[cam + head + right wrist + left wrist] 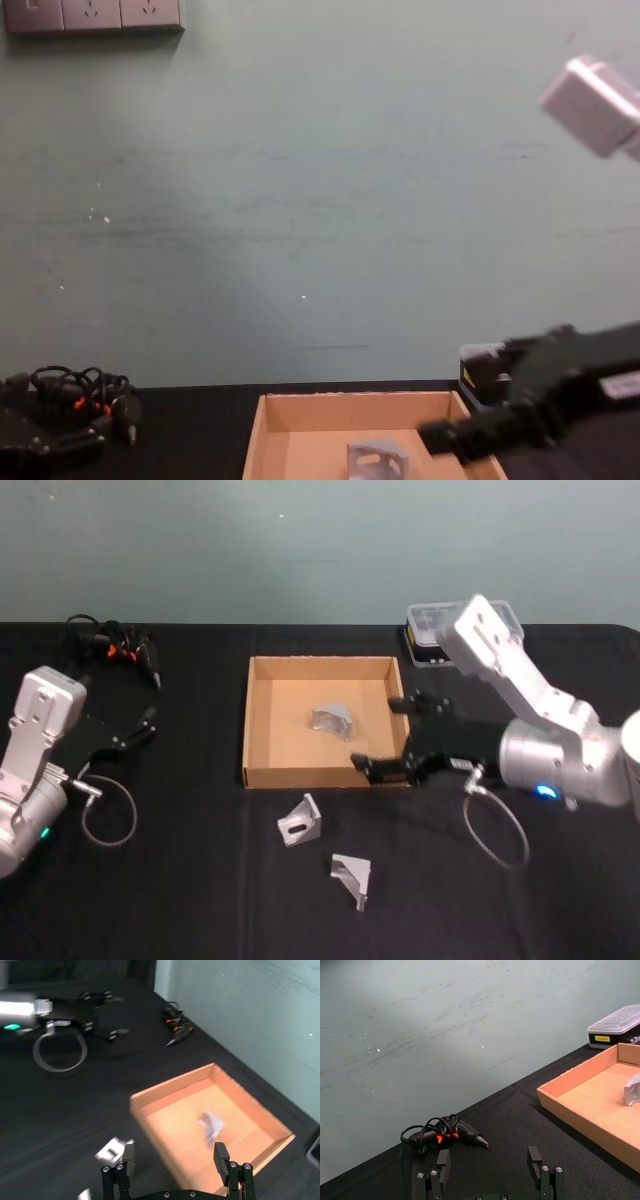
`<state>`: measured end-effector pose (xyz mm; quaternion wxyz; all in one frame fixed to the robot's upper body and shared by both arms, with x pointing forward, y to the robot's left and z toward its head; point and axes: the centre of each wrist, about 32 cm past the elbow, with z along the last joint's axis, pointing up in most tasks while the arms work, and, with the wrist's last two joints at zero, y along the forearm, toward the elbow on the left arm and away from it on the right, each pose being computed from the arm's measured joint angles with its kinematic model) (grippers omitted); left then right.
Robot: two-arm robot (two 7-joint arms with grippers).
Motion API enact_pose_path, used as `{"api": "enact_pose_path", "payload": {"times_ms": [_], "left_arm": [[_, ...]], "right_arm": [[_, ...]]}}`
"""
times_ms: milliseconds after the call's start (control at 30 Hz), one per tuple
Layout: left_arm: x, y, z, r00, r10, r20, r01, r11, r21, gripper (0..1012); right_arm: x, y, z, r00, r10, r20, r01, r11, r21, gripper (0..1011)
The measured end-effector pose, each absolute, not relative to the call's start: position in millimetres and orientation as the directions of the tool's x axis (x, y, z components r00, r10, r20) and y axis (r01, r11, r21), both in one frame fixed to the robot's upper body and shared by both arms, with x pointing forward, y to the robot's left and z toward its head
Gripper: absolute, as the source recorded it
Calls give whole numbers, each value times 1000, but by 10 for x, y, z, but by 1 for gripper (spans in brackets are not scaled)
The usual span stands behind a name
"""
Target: Use one hand to pick up the angle iron from the table and place it into the box.
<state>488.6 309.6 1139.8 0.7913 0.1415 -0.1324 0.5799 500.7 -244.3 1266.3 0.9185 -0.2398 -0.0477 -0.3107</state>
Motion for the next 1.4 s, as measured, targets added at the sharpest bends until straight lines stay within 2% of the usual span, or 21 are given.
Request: {"api": "enact_pose_path", "payload": {"times_ms": [233, 467, 733, 1400], "left_arm": [[4886, 3097, 11398, 292, 880, 374, -955, 287, 70, 1011], [4886, 3097, 11398, 292, 880, 374, -955, 287, 70, 1011], [4886, 3097, 11398, 292, 880, 374, -955, 287, 70, 1012], [4886, 3097, 11398, 292, 880, 374, -955, 287, 70, 1011]], "right_arm": [[4648, -2557, 12617, 830, -514, 216, 553, 715, -427, 1000], [4514, -2515, 12522, 857, -475, 201, 511, 726, -461, 1000], [4467, -2343, 12496, 883, -399, 248, 468, 701, -539, 1000], [4518, -2231, 12285, 897, -395, 196, 429, 680, -595, 1000]]}}
